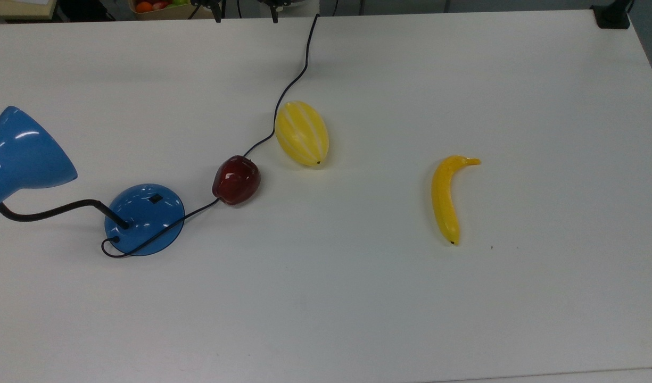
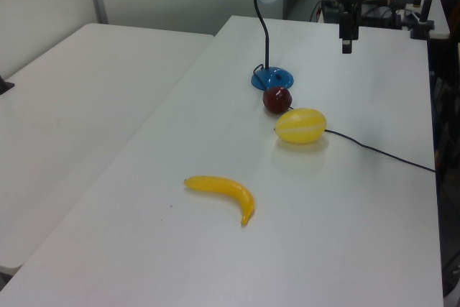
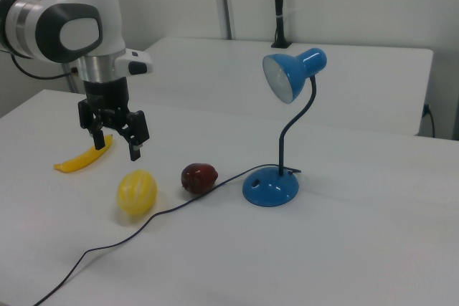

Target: Turn on desk lamp

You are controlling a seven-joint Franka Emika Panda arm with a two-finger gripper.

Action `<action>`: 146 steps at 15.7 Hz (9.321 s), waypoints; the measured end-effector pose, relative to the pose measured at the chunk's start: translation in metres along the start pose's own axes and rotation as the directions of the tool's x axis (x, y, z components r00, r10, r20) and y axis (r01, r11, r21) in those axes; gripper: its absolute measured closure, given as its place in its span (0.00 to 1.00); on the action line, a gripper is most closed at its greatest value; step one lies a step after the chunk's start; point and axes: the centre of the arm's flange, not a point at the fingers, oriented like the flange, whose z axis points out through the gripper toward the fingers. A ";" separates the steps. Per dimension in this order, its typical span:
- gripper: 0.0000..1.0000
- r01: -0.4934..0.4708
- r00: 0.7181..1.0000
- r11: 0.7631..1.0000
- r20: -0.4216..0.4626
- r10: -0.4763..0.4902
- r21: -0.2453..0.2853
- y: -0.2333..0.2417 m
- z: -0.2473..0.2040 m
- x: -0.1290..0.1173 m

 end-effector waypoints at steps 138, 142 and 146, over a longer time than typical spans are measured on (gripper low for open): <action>0.99 -0.391 0.910 0.920 -0.153 0.385 -0.007 0.112 0.122 0.156; 0.94 -0.284 0.958 0.958 0.012 0.285 -0.047 0.074 0.109 0.133; 0.58 -0.193 0.970 0.979 0.136 0.200 -0.063 0.044 0.097 0.112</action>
